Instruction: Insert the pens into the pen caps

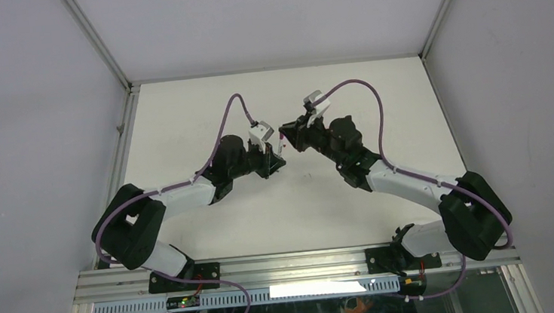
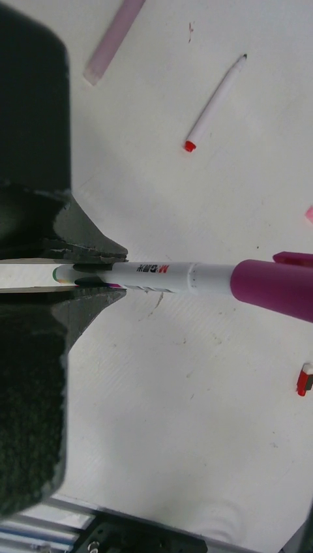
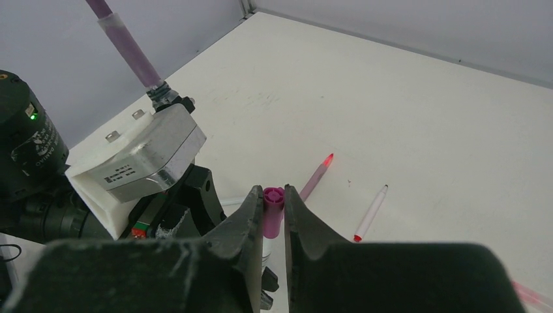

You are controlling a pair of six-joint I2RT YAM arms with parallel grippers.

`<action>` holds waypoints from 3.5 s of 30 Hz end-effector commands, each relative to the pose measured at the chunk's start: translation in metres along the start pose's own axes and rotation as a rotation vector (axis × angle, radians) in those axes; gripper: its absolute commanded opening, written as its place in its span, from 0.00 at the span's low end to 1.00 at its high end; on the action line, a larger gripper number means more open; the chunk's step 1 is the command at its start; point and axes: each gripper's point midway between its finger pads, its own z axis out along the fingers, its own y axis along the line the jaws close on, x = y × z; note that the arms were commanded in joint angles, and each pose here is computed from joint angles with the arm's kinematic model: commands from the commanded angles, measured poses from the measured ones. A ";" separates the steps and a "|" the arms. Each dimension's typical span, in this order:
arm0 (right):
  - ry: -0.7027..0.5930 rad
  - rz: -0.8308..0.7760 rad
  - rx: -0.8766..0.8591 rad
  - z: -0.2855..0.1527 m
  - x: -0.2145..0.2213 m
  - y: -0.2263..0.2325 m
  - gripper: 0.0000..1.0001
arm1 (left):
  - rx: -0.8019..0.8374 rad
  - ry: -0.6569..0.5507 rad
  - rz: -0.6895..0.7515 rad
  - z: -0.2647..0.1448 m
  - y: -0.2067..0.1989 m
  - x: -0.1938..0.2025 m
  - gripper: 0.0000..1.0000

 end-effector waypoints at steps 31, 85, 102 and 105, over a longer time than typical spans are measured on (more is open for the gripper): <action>0.390 0.123 -0.082 -0.028 0.103 0.051 0.00 | -0.070 -0.546 0.552 -0.039 -0.019 -0.171 0.00; -0.252 -0.085 0.219 -0.087 -0.092 -0.021 0.70 | -0.584 0.198 -0.095 -0.106 0.083 -0.054 0.00; -0.272 -0.075 0.357 -0.119 -0.089 -0.044 0.73 | -0.279 0.608 -0.124 0.013 -0.027 0.047 0.00; -0.267 -0.076 0.361 -0.118 -0.087 -0.045 0.73 | -0.278 0.610 -0.143 0.019 -0.028 0.051 0.00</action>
